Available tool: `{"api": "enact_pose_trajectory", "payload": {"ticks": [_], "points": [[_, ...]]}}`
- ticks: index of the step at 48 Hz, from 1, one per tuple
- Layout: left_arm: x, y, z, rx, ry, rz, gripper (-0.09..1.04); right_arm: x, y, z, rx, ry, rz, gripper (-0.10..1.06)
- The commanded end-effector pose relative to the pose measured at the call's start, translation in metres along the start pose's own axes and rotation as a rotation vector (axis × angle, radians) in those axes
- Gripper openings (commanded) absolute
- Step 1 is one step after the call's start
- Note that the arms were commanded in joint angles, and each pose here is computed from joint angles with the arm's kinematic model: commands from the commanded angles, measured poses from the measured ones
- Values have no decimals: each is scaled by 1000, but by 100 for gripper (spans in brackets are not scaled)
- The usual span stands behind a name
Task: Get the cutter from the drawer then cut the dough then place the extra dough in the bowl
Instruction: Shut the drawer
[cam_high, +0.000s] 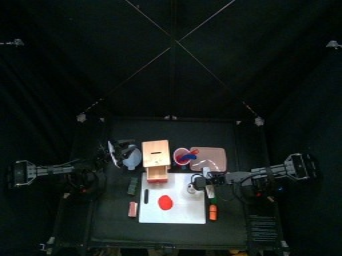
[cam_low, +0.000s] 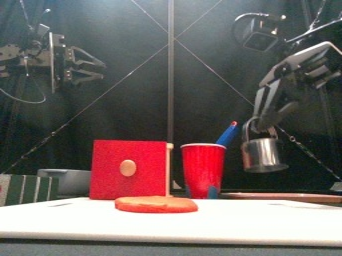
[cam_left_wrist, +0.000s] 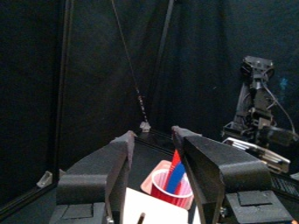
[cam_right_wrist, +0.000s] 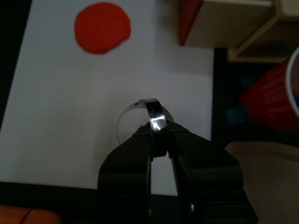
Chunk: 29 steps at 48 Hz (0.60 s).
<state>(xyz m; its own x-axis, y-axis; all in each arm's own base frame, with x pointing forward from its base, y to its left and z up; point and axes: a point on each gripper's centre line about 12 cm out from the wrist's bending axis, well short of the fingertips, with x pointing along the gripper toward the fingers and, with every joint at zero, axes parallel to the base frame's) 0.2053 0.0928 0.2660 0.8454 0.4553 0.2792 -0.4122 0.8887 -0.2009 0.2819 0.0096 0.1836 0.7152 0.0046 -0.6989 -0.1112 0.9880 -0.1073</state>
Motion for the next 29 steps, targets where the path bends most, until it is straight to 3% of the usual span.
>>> {"api": "enact_pose_trajectory", "payload": {"ticks": [1, 20, 29], "points": [[9, -4, 14, -6, -50, -8, 79, 5, -2, 0, 17, 2, -2, 47], [10, -4, 14, -11, -49, -7, 79, 21, -1, -8, 127, 41, 13, 52], [5, 7, 5, -25, -15, 50, 80, 21, 5, -10, 132, 50, 28, 62]]}}
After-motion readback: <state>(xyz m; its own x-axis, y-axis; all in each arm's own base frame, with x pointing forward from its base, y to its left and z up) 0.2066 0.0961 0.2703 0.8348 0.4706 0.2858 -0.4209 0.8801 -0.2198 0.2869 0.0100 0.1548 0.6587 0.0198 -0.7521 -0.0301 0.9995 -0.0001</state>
